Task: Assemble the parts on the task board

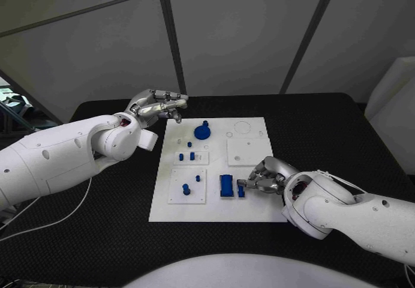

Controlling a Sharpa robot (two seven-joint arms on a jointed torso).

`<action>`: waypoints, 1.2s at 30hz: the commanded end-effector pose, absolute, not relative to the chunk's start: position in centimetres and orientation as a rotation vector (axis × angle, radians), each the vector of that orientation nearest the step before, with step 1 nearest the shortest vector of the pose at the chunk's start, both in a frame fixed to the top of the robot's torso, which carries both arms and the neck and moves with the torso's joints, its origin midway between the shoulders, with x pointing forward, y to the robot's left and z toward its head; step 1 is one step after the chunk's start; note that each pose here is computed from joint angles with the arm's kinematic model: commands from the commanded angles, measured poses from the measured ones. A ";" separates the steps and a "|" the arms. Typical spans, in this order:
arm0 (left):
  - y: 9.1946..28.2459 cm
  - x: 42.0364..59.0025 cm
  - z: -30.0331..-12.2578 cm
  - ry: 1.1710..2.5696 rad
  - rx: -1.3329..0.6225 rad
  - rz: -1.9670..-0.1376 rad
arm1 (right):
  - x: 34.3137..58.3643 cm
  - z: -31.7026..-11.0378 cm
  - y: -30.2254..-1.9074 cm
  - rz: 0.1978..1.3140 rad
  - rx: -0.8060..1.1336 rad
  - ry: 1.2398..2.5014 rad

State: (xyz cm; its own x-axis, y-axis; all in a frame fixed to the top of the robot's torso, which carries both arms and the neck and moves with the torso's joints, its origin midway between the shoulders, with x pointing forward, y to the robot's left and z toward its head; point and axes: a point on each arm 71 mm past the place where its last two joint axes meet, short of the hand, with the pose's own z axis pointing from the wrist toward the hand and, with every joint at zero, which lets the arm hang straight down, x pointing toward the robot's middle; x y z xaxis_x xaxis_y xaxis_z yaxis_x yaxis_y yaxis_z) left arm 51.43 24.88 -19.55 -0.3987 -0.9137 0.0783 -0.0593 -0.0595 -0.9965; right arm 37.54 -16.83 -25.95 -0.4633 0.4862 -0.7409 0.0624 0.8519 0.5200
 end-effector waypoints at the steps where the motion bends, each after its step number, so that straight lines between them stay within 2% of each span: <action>1: 24.7 51.5 -19.4 1.507 -1.069 -1.558 | 37.8 -25.8 -16.8 0.546 0.381 1.979; 18: 24.7 51.5 -19.4 1.508 -1.069 -1.558 | 38.2 -26.0 -16.4 0.531 0.337 1.975; 25: 24.7 51.5 -19.4 1.509 -1.069 -1.559 | 37.8 -25.6 -16.6 0.566 0.325 1.961; 30: 24.8 51.5 -19.4 1.508 -1.069 -1.559 | 37.4 -25.2 -16.7 0.656 0.312 1.948; 36: 24.8 51.5 -19.5 1.500 -1.073 -1.561 | 37.7 -24.3 -16.9 0.870 0.324 1.893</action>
